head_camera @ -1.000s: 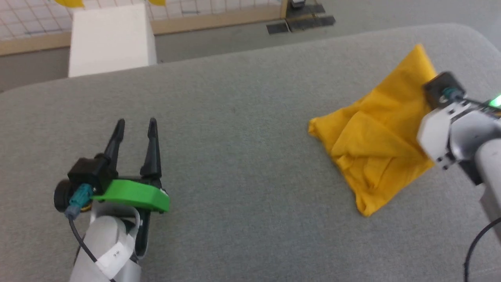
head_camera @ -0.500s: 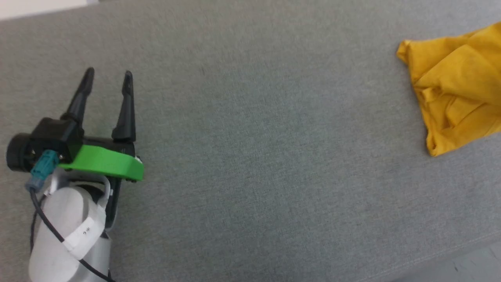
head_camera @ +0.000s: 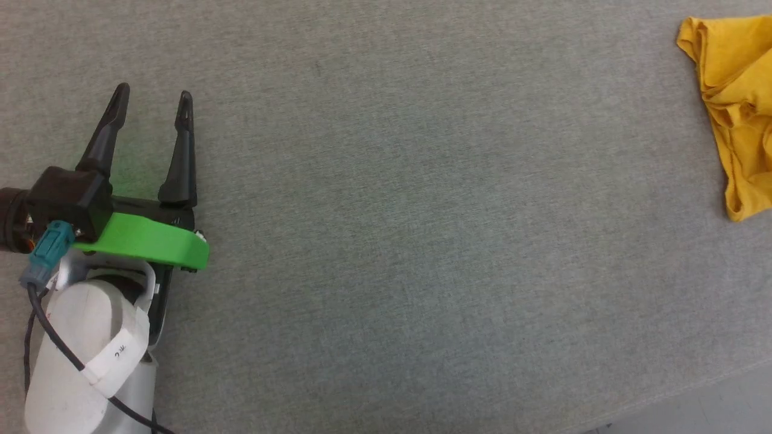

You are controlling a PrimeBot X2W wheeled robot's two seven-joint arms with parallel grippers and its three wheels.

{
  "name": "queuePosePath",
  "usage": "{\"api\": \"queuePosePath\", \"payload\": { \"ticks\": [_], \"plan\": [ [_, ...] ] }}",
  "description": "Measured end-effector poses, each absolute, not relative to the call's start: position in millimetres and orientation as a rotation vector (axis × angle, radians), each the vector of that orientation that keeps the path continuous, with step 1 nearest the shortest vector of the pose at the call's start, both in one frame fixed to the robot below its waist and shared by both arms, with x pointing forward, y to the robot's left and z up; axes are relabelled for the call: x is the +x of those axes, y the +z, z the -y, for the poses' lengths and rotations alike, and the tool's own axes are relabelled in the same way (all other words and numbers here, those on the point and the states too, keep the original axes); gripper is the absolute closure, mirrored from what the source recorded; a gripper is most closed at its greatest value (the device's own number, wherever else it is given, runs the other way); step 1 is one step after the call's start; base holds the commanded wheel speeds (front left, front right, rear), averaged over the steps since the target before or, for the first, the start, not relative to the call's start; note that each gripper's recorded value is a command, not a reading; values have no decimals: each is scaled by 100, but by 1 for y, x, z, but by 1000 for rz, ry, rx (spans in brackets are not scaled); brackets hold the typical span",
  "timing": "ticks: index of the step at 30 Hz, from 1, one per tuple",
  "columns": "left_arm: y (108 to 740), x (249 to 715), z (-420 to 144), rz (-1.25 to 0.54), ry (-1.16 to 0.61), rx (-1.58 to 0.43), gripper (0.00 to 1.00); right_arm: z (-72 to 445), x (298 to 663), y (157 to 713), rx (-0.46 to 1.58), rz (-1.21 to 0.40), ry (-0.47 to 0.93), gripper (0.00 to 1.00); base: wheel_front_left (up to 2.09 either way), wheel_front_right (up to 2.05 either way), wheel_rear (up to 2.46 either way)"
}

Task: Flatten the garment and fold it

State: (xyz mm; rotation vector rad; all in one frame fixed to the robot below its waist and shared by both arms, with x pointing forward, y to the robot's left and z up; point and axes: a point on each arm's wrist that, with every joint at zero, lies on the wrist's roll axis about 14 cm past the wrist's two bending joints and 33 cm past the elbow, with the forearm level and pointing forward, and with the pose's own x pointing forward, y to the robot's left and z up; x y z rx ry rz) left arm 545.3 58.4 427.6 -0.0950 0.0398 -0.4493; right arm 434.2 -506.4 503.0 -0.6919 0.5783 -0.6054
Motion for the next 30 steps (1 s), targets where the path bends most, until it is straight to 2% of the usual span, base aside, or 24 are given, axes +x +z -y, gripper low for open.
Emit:
{"api": "queuePosePath", "payload": {
  "ticks": [2, 3, 4, 5, 14, 20, 30],
  "plan": [
    [430, 545, -61, -37, -444, -90, 0, 505, 437, 505, -675, -556, -610, 100, 0, 0, 0],
    [431, 544, -61, -35, -443, -90, 0, 505, 437, 505, -674, -555, -611, 89, 0, 0, 0],
    [433, 544, -61, -33, -442, -90, 0, 505, 436, 506, -673, -550, -614, 14, 0, 0, 0],
    [436, 542, -61, -29, -442, -93, 0, 505, 435, 508, -674, -543, -615, 0, 0, 0, 0],
    [450, 514, -59, -21, -412, -159, 0, 485, 437, 540, -612, -344, -546, 0, 0, 0, 0],
    [464, 483, -64, -23, -372, -181, 0, 458, 425, 558, -526, -206, -468, 0, 0, 0, 0],
    [499, 443, -98, 40, -264, -166, 0, 358, 412, 583, -324, 75, -270, 0, 0, 0, 0]
  ]
}}
